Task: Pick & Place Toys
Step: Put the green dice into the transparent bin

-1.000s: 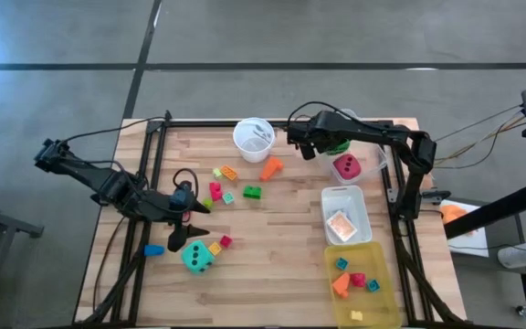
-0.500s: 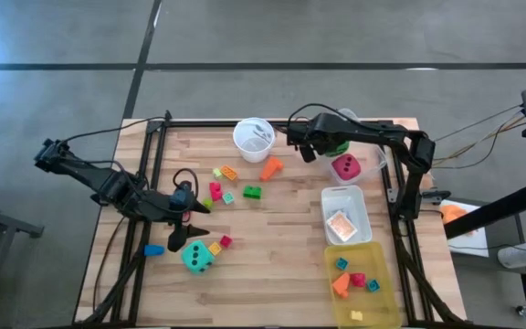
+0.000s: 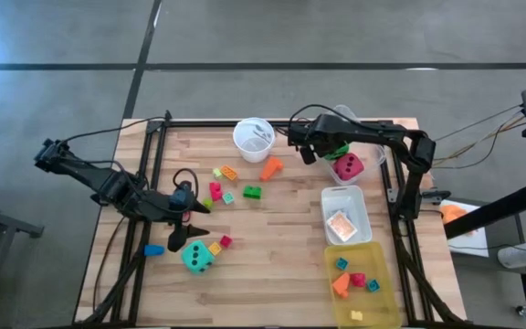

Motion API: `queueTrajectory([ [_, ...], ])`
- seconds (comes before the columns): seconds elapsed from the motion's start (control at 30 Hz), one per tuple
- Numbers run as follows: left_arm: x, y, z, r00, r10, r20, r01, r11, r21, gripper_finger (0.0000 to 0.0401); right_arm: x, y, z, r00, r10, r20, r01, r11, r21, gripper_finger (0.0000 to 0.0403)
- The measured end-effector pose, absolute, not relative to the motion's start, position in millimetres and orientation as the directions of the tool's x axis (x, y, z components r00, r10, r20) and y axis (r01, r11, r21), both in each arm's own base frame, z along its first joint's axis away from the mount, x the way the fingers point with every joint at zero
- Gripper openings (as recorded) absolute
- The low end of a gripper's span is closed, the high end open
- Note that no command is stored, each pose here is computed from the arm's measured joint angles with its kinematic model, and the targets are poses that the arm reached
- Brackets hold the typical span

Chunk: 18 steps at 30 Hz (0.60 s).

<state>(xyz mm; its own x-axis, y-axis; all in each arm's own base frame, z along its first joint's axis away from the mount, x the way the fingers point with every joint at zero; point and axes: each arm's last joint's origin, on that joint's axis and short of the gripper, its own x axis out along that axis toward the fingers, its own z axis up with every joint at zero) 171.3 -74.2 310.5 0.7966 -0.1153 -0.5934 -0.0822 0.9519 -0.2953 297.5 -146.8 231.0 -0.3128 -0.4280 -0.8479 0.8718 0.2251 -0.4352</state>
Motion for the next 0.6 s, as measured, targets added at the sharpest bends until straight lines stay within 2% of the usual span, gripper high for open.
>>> queueTrajectory([
  [0.37,171.2,-74.2,310.3,0.796,-0.115,-0.595,-0.083,0.952,-0.295,0.0314,297.6,-147.1,230.7,-0.31,-0.427,-0.849,0.871,0.23,-0.434,0.0118],
  [0.6,171.2,-74.2,310.4,0.796,-0.115,-0.595,-0.083,0.952,-0.295,0.0314,297.7,-147.1,230.8,-0.311,-0.431,-0.847,0.871,0.228,-0.436,0.0174],
])
